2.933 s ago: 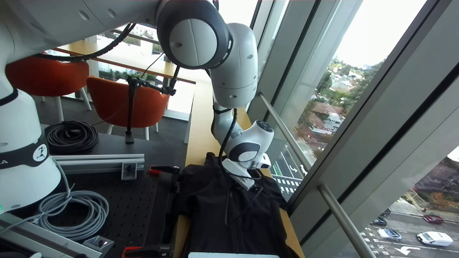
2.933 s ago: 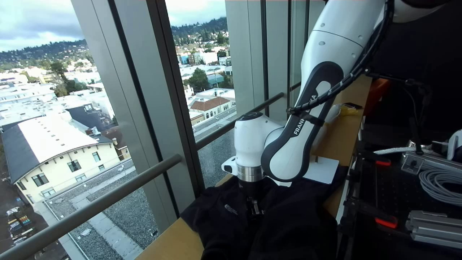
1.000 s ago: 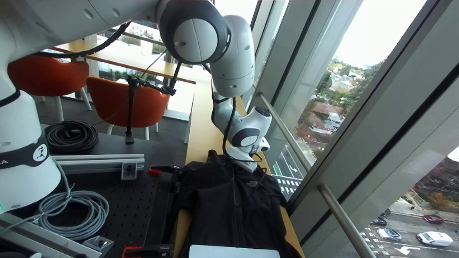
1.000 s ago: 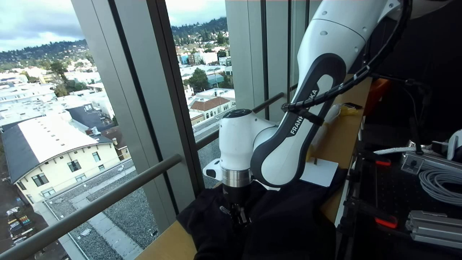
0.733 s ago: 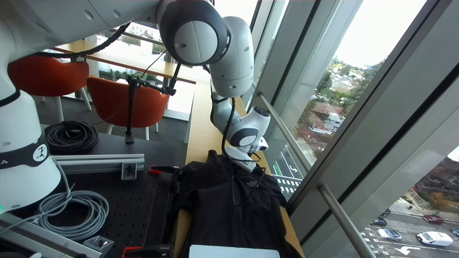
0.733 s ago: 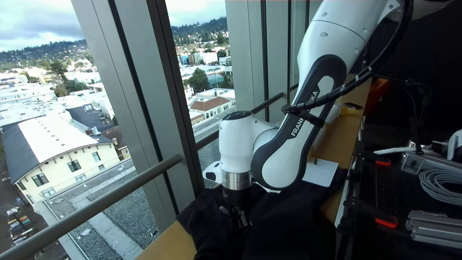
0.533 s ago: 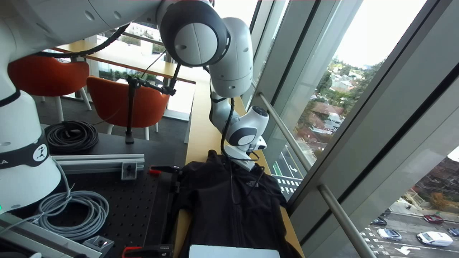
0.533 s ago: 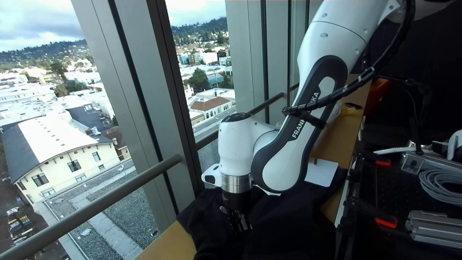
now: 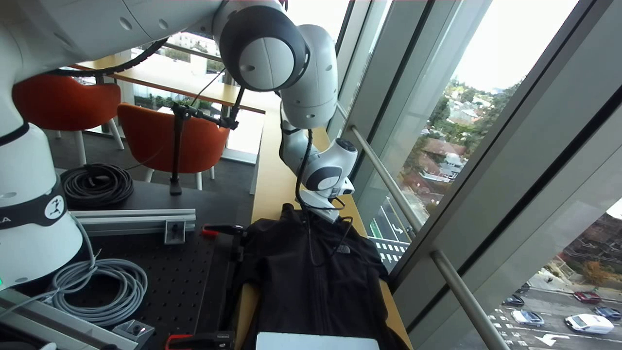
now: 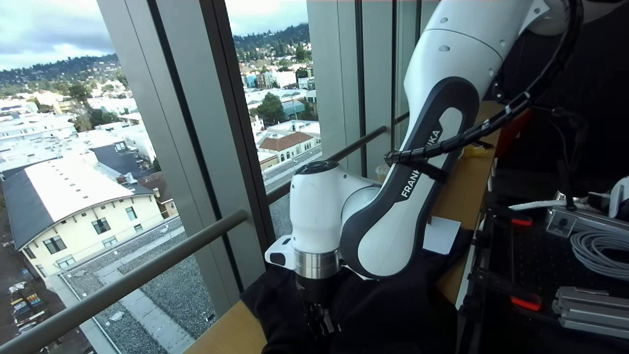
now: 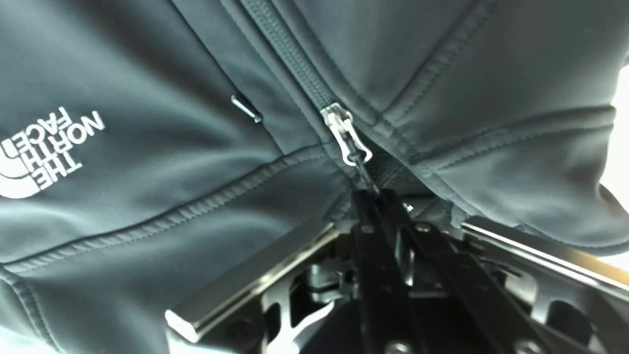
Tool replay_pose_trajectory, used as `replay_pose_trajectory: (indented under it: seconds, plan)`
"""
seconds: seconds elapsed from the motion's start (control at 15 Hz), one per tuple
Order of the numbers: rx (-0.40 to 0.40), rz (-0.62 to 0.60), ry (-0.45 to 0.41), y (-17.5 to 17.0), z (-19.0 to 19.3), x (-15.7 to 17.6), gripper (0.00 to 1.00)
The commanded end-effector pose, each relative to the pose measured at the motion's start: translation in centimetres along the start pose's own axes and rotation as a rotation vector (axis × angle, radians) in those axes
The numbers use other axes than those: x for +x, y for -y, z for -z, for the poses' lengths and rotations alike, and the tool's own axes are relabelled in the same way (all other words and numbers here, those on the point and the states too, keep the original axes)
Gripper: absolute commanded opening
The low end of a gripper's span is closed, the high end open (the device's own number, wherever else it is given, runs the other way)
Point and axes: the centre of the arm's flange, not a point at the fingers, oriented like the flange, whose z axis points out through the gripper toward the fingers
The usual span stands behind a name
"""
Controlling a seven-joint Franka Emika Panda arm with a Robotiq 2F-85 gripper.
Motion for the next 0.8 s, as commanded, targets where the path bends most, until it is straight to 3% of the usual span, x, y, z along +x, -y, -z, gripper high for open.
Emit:
replay_pose_trajectory:
  seconds: [0.0,0.73]
  plan:
    - [0.015,0.045,-0.009,1.1,-0.4,2.5,0.02]
    - [0.026,0.131,-0.012,4.3,-0.7,6.0,0.02]
